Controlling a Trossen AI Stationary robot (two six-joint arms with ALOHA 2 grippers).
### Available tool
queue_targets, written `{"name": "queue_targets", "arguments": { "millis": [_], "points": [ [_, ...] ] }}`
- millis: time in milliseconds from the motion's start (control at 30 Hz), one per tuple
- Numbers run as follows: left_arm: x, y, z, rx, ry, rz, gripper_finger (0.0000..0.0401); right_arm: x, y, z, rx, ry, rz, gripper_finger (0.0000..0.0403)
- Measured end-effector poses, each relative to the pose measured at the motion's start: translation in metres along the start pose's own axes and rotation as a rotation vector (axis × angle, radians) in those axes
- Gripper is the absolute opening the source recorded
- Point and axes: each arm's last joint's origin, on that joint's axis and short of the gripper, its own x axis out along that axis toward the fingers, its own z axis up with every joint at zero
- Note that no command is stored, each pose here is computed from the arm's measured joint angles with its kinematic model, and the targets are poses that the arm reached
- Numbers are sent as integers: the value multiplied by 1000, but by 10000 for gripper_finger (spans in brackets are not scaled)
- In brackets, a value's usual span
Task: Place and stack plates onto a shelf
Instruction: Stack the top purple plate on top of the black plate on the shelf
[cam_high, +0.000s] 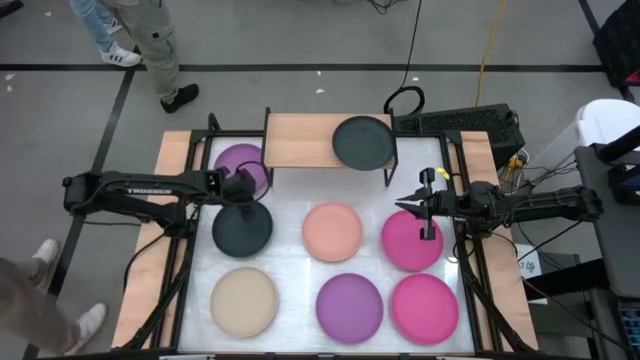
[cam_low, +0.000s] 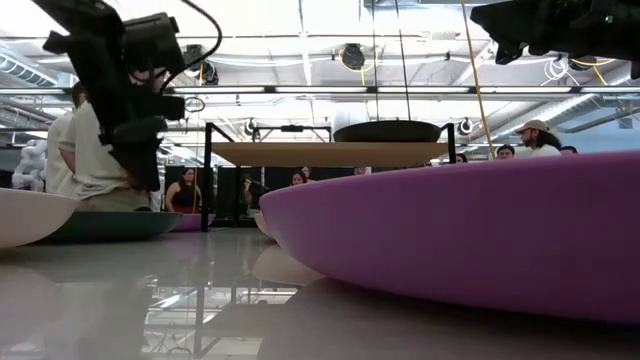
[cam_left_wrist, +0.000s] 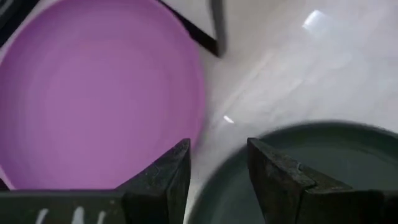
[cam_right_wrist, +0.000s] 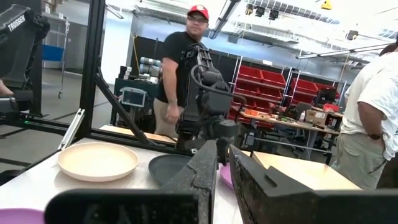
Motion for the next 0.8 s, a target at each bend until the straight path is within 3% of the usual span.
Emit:
{"name": "queue_targets", "arguments": {
  "millis": [433, 800],
  "points": [
    [27, 21, -7, -80, -59, 43, 161, 0, 0, 0, 1, 0, -4, 27],
    [40, 19, -9, -63, 20, 61, 161, 0, -1, -1, 0, 9, -28, 27]
  ]
}}
